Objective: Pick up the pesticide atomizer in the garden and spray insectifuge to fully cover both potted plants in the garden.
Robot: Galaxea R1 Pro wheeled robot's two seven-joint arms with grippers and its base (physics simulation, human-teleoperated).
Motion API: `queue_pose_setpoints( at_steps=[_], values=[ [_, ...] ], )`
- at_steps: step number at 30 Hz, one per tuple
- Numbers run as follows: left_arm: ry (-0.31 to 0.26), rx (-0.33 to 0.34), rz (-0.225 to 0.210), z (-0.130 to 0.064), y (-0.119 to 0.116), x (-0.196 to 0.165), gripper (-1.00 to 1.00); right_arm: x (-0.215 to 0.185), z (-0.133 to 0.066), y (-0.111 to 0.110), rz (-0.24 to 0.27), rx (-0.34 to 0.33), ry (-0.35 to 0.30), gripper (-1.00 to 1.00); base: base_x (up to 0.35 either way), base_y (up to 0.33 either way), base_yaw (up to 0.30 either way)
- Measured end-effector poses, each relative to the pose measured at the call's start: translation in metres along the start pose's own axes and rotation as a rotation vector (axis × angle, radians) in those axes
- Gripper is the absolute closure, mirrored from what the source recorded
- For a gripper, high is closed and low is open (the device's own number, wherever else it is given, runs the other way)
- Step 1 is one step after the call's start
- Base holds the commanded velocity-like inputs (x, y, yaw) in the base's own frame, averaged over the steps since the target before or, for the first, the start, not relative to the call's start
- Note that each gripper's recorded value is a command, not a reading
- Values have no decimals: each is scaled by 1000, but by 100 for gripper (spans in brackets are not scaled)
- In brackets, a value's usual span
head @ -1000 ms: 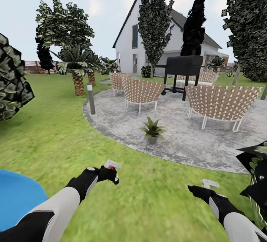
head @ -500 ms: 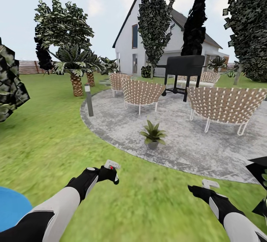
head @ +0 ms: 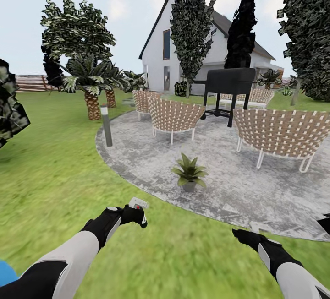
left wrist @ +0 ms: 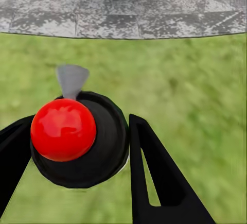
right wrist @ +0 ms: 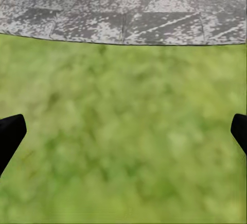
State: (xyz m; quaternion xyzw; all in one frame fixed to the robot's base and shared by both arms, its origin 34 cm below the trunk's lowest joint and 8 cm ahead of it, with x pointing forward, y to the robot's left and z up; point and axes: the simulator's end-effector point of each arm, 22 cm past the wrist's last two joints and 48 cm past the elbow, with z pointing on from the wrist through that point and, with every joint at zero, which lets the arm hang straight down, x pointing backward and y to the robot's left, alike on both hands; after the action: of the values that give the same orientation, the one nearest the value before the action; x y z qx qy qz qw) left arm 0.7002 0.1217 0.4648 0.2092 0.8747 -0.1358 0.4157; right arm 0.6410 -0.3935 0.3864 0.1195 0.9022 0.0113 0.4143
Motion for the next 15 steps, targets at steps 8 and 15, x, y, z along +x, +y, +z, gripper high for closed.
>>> queue_pose_setpoints(
  at_steps=[8,15],
  values=[
    [0,0,0,0,0,0,100,0,0,0,0,0,0,-100,299,-138,0],
    [0,0,0,0,0,0,100,0,0,0,1,0,0,-100,299,-142,0]
  ],
)
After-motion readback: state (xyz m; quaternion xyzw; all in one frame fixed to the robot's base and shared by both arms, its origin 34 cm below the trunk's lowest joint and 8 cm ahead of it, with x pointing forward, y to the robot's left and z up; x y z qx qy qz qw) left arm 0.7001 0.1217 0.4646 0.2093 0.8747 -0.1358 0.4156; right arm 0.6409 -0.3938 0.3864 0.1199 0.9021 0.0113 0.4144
